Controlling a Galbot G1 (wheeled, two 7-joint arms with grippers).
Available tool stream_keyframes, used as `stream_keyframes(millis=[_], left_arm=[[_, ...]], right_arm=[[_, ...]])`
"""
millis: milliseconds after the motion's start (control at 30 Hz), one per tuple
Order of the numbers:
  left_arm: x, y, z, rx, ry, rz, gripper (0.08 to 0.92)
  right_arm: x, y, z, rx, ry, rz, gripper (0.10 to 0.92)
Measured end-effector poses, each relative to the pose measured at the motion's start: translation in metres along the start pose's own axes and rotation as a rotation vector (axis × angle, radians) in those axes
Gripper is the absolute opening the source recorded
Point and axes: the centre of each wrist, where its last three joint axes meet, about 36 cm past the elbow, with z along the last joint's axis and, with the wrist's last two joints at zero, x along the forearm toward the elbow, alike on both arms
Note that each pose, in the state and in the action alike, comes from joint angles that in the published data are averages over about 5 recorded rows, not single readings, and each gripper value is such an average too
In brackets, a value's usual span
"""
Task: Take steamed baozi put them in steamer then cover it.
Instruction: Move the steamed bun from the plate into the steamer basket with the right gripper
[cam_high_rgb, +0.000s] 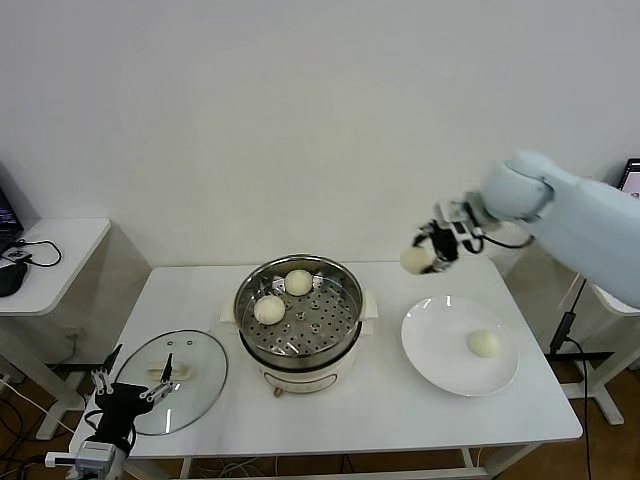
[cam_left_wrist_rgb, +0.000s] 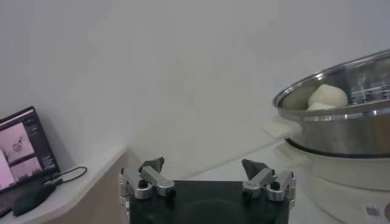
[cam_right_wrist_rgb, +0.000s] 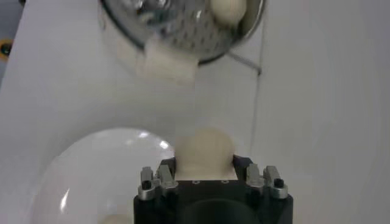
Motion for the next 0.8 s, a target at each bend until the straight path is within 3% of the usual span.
stream_keyframes(millis=[333,800], left_arm=[[0.003,0.005,-0.003,-0.003,-0.005,-0.019,0.823],[0.005,0.006,-0.007,0.010,-0.013,-0.041,0.823]], right_arm=[[-0.050,-0.022,-0.098,0.245,-0.096,-0.040,0.594],[-0.127,0.001,-0.188,0.607,-0.195,-0.127,0.594]])
